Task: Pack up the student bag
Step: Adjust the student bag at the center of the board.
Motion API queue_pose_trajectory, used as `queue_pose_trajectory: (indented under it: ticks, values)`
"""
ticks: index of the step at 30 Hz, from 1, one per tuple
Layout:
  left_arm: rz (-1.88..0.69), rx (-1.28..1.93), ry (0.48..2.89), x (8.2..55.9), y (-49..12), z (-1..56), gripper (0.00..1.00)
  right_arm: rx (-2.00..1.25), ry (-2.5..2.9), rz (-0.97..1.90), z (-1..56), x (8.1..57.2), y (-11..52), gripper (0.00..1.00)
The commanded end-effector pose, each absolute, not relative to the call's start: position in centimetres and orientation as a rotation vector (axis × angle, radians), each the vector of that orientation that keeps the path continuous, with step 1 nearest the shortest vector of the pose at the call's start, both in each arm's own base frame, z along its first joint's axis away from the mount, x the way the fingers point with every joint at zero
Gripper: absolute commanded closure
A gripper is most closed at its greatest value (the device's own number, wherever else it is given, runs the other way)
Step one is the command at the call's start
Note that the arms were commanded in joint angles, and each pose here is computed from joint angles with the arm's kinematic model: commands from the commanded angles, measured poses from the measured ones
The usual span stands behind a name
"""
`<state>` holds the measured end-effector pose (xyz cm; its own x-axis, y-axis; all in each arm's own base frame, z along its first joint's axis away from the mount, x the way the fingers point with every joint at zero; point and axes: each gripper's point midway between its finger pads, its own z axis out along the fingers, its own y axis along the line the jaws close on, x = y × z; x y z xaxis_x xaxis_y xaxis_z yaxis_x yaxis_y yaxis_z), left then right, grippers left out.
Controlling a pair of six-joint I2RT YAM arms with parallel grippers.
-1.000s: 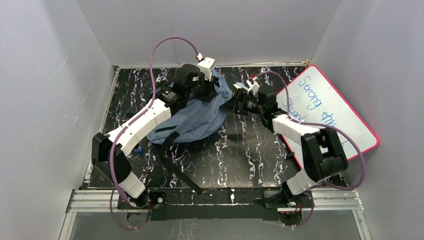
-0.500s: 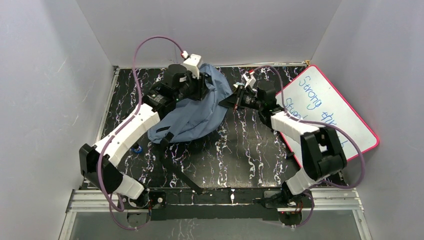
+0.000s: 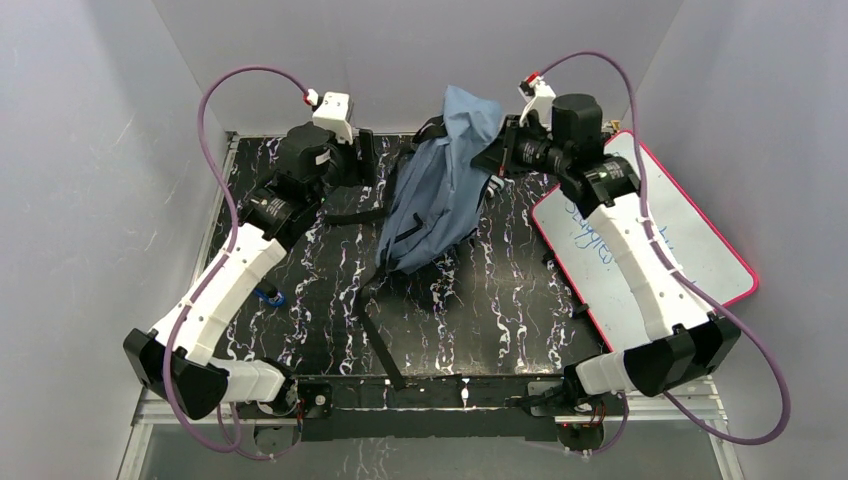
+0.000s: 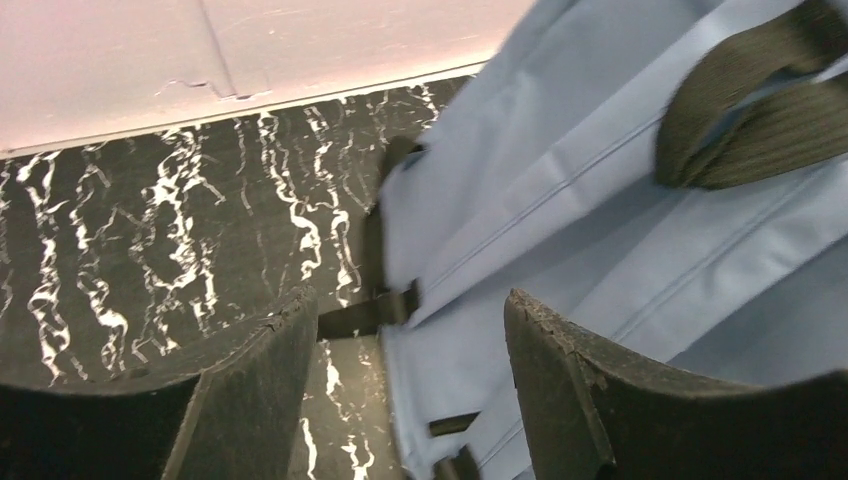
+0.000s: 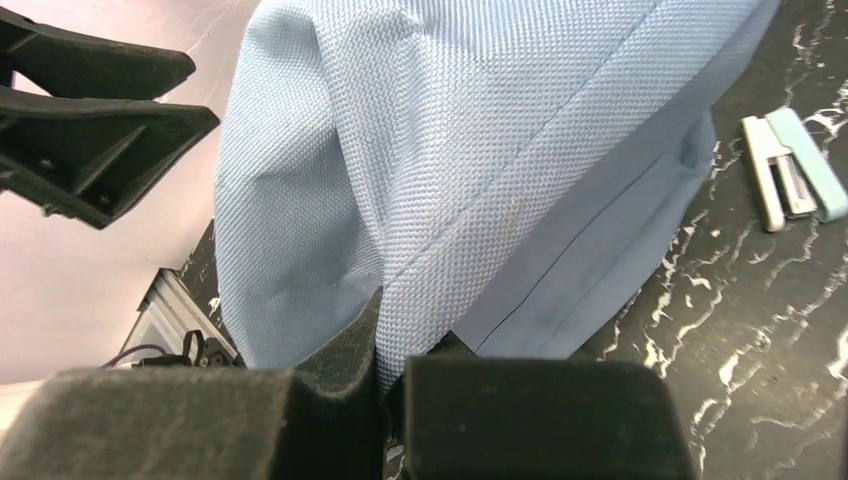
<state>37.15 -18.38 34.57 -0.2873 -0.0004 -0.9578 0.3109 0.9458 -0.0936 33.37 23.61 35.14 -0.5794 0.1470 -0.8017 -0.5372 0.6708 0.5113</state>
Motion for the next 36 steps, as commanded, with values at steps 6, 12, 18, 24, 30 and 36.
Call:
queue_pose_trajectory:
  ticks: [6, 12, 18, 24, 30, 36]
  values:
    - [-0.065, 0.06, 1.789, 36.6, -12.6, 36.8, 0.3, -0.455, 1.774, 0.904, 46.5, 32.0, 22.7, 1.0]
    - [-0.023, 0.017, 1.732, 36.1, -11.2, 38.3, 0.29, -0.486, 1.71, 0.905, 49.8, 31.6, 22.7, 1.0]
    - [0.013, 0.006, 1.726, 36.2, -10.6, 38.8, 0.28, -0.506, 1.696, 0.893, 51.2, 31.4, 22.7, 1.0]
    - [0.11, -0.028, 1.674, 36.1, -8.8, 41.1, 0.27, -0.499, 1.657, 0.851, 53.3, 31.1, 21.9, 1.0]
    - [0.156, -0.032, 1.615, 35.5, -7.6, 43.4, 0.27, -0.501, 1.648, 0.843, 53.8, 30.8, 21.8, 1.0]
    - [0.133, -0.043, 1.613, 34.9, -7.5, 43.6, 0.27, -0.534, 1.72, 0.943, 50.8, 31.9, 23.7, 1.0]
